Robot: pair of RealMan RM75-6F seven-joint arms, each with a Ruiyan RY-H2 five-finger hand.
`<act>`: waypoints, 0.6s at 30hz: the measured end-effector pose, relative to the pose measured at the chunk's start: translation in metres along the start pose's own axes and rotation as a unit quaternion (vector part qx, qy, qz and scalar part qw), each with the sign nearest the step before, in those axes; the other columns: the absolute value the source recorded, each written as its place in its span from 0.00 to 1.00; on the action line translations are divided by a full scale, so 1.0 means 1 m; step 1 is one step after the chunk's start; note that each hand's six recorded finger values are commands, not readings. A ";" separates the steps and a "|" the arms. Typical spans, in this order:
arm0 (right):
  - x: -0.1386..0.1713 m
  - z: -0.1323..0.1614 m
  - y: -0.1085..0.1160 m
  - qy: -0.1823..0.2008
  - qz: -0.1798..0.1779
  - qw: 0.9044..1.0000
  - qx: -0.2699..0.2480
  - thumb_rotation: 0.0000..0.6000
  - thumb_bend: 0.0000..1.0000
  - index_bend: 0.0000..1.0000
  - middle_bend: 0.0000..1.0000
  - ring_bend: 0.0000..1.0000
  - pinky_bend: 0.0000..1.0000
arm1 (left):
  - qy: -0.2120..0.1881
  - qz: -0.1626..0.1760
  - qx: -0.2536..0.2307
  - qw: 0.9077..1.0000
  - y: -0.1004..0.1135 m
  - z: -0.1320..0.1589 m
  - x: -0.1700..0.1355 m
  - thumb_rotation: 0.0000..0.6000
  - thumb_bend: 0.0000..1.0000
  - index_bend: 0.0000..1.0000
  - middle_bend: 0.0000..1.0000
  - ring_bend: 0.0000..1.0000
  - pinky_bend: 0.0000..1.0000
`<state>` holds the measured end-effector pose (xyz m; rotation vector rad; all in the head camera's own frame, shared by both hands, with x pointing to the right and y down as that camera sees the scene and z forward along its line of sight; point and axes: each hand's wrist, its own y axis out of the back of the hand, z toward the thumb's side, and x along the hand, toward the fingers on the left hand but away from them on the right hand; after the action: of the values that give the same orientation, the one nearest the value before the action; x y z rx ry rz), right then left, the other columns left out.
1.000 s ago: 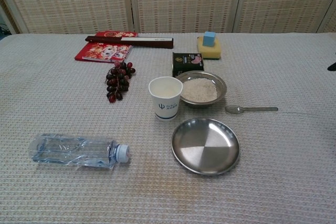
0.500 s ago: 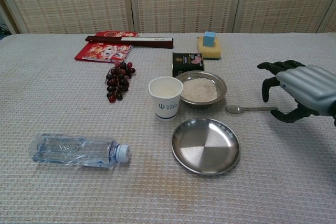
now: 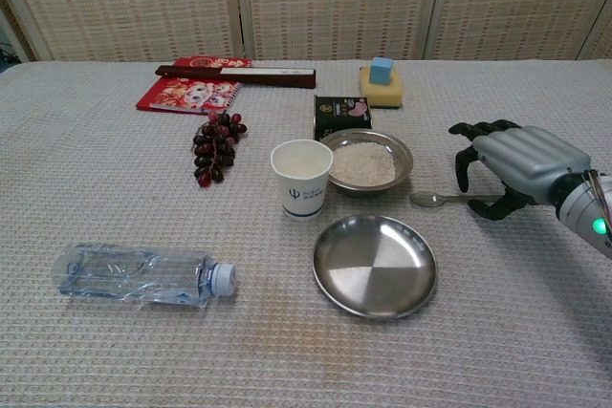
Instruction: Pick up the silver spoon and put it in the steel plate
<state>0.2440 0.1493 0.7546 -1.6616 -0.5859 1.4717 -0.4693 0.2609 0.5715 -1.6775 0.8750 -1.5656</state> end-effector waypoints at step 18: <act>-0.007 0.010 -0.002 0.003 0.009 1.000 0.000 1.00 0.31 0.53 0.04 0.00 0.00 | 0.001 -0.001 -0.002 1.000 0.001 -0.002 0.001 1.00 0.46 0.00 0.00 0.00 0.16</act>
<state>0.2337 0.1474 0.7612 -1.6756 -0.5692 1.4798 -0.4709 0.2598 0.5712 -1.6819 0.8783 -1.5680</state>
